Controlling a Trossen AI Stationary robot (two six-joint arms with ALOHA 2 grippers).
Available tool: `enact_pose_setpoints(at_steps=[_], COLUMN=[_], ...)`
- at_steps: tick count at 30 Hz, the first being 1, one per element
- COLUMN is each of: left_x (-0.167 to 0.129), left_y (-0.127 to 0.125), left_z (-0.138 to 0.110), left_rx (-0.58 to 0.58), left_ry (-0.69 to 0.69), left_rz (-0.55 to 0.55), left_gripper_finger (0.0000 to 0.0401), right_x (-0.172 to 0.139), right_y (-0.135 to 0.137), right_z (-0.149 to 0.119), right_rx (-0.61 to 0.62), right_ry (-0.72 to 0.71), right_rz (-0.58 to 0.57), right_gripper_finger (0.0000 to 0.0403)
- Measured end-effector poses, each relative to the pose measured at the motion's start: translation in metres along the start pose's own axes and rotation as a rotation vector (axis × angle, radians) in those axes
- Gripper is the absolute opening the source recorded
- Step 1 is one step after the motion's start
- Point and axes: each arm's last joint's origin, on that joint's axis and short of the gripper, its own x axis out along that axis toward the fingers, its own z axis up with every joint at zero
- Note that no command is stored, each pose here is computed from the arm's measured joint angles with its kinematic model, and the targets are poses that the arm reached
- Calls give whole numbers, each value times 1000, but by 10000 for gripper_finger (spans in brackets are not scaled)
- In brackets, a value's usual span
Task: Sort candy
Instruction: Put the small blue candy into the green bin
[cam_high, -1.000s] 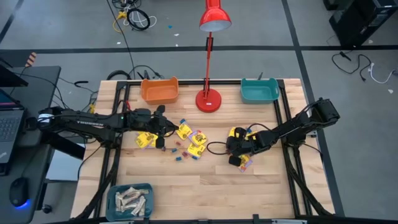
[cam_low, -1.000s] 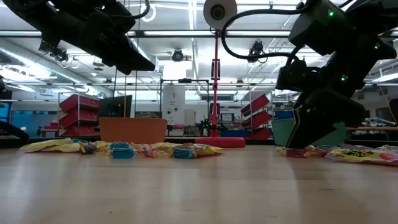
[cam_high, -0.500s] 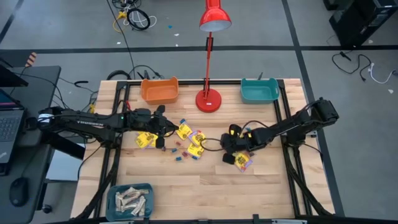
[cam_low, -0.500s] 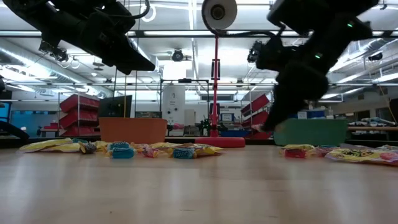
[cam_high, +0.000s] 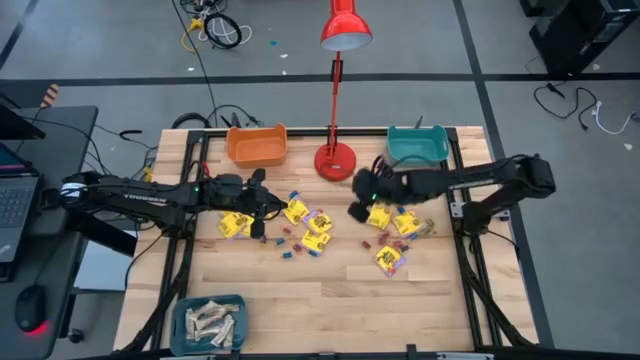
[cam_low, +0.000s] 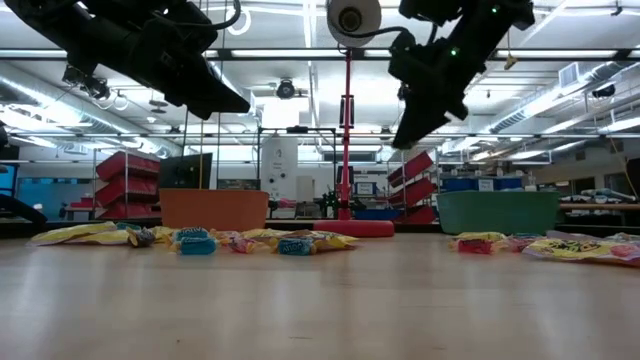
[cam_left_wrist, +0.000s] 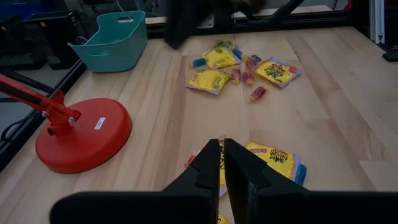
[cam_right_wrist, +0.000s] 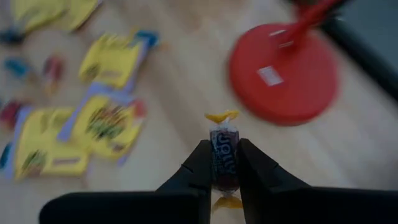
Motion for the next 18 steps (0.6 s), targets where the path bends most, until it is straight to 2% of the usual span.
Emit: enact_pose_setpoints(at_steps=[10, 18], left_x=[0, 0], left_y=[0, 0], left_z=[0, 0], left_rx=[1, 0], left_ry=[-1, -1], left_rz=[0, 0], left_gripper_finger=[23, 23], right_x=[-39, -40], right_y=[-93, -152], right_z=[25, 24], right_rx=[275, 435], right_ry=[-124, -97], right_rz=[-187, -365], right_gripper_finger=[44, 44])
